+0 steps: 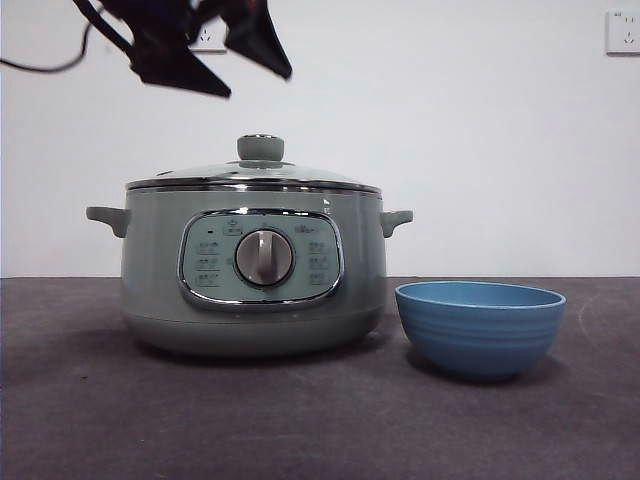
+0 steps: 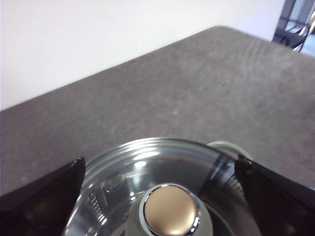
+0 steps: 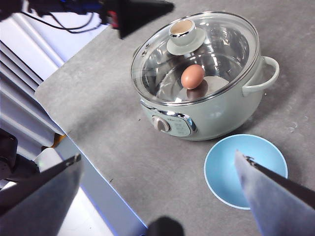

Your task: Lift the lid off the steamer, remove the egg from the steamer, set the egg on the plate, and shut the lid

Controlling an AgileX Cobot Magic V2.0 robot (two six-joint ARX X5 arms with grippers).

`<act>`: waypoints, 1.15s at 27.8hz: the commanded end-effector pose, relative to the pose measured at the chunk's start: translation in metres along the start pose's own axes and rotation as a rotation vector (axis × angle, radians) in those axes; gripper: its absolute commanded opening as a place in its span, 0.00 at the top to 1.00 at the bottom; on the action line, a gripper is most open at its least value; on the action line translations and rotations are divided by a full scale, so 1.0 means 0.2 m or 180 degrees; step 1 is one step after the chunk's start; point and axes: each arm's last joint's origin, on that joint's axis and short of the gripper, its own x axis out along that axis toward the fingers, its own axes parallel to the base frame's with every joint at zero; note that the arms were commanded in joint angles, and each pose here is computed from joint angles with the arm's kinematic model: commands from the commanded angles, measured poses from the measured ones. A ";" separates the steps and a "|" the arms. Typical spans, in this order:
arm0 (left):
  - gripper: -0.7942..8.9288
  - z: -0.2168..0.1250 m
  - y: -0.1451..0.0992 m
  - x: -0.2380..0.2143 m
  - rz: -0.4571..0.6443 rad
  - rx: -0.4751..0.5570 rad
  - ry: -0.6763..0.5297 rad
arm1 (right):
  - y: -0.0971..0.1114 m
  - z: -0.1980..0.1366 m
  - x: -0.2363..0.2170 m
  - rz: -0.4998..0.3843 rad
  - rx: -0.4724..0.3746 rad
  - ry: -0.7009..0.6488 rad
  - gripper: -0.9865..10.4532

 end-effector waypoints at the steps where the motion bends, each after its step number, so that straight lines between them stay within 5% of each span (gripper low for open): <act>1: 0.34 -0.04 -0.01 0.07 -0.0021 0.0100 0.0069 | 0.00 0.01 0.00 0.0003 0.0006 -0.0012 0.39; 12: 0.35 -0.17 -0.01 0.19 -0.0019 0.0021 0.0513 | 0.00 0.01 0.00 0.0002 0.0003 -0.0014 0.39; 17: 0.64 -0.18 0.00 0.18 0.0031 0.0004 0.0572 | 0.00 0.01 0.00 -0.0006 0.0003 -0.0013 0.39; 25: 0.91 -0.19 -0.01 0.18 0.0025 -0.0026 0.0627 | 0.00 0.01 0.00 -0.0007 -0.0004 -0.0020 0.39; 32: 0.93 -0.16 -0.01 0.17 -0.0006 -0.0008 0.0484 | 0.00 0.01 0.00 -0.0007 -0.0004 -0.0020 0.39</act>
